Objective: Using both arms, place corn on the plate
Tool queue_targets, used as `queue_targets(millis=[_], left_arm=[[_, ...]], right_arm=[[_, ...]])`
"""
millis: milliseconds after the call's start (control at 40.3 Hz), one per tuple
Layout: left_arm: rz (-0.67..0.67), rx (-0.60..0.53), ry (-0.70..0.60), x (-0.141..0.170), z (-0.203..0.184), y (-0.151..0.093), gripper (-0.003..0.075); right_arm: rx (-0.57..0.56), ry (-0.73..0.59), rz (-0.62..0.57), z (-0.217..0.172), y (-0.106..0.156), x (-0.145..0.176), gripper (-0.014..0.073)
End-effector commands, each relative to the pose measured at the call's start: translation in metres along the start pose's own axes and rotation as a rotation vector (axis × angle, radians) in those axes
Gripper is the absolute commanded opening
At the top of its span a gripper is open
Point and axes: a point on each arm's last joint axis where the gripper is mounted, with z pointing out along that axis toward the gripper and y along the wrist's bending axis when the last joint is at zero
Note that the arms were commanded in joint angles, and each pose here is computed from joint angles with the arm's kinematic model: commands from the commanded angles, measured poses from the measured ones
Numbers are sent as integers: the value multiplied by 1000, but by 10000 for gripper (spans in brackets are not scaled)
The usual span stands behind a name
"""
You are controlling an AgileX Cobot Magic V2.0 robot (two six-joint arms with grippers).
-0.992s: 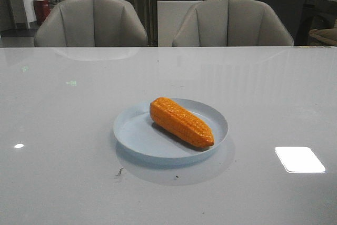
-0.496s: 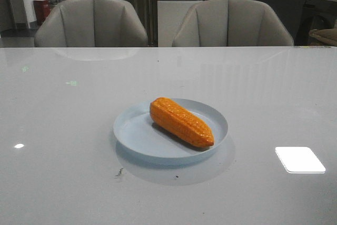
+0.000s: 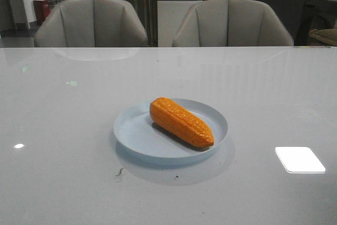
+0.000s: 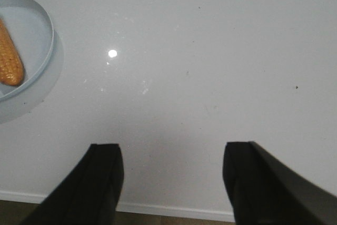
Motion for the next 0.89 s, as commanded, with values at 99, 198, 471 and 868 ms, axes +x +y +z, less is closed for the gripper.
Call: queue_targets(millis=[99,198,471,868], left_arm=[[-7,-19,-97,5,-5,1,96],[-6,-20,-72,16,-5,1,97],[-6,-12,-26,20,-5,0,96],[-6,-12,-26,20,-5,0,96]], right_arm=[[10,-86,3,-6,-1,-12,520],[10,-86,3,-6,-1,-12,520],[10,-86,3,-6,-1,-12,520],[10,-86,3,-6,-1,-12,520]])
